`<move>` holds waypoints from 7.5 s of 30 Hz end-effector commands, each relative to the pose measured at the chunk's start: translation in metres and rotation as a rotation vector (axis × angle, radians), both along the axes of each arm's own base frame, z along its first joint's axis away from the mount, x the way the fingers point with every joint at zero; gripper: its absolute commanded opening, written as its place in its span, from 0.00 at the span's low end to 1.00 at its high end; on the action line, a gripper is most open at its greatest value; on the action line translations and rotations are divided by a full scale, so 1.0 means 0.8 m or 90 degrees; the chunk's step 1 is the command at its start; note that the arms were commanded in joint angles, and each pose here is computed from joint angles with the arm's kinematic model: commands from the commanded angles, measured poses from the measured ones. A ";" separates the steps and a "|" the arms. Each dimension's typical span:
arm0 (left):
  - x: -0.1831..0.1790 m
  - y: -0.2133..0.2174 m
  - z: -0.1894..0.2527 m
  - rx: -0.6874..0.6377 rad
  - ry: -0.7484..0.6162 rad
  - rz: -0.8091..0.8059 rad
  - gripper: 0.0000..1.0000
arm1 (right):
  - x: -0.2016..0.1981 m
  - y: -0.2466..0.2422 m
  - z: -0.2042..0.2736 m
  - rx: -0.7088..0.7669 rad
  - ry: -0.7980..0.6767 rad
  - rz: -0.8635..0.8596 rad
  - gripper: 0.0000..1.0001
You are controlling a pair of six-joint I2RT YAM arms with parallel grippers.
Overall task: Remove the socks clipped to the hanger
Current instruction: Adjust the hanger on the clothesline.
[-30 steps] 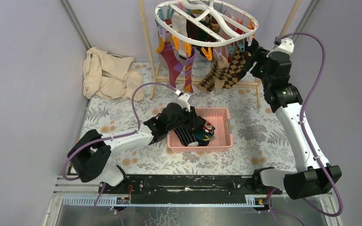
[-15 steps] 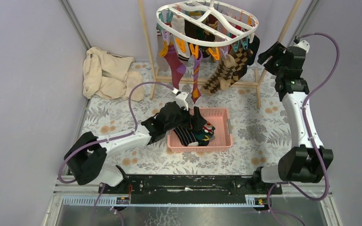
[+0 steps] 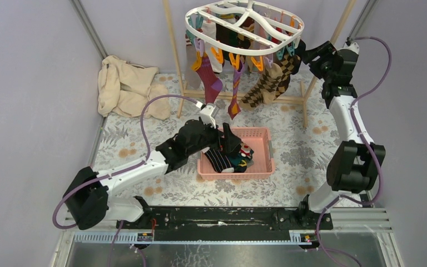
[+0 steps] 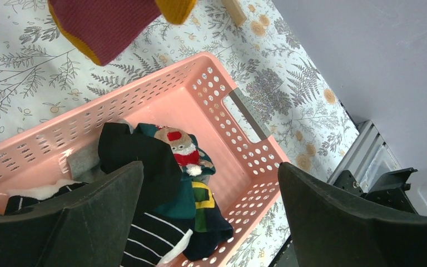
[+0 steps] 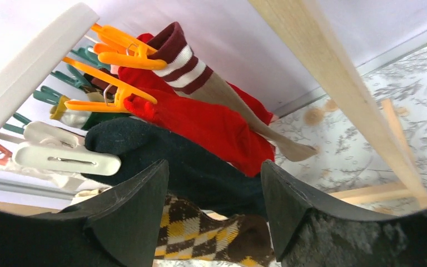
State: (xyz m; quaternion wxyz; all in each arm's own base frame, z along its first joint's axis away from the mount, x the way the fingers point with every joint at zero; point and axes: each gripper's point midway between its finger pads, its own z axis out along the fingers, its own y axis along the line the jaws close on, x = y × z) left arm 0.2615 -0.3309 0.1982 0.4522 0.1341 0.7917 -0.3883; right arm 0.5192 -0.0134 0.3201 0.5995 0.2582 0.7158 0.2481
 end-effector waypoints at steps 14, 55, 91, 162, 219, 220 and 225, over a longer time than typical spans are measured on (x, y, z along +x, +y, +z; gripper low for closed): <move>0.000 0.007 0.016 -0.009 -0.012 0.010 0.99 | -0.001 0.083 0.087 0.062 -0.198 0.243 0.50; -0.009 0.021 0.040 -0.017 -0.034 0.019 0.99 | -0.141 0.284 0.081 -0.148 -0.168 0.378 0.37; 0.142 -0.013 0.105 0.007 -0.220 0.221 0.99 | -0.166 0.298 0.052 -0.269 -0.071 0.377 0.46; 0.186 0.082 0.112 0.026 -0.163 0.248 0.18 | -0.094 0.137 -0.002 -0.029 -0.187 0.411 0.39; 0.056 0.146 0.114 -0.009 -0.025 0.239 0.99 | -0.166 0.403 0.071 -0.331 -0.085 0.491 0.00; 0.056 0.146 0.115 -0.008 -0.026 0.239 0.99 | -0.165 0.406 0.070 -0.335 -0.081 0.494 0.00; 0.056 0.145 0.114 -0.006 -0.026 0.238 0.99 | -0.162 0.412 0.066 -0.356 -0.068 0.494 0.00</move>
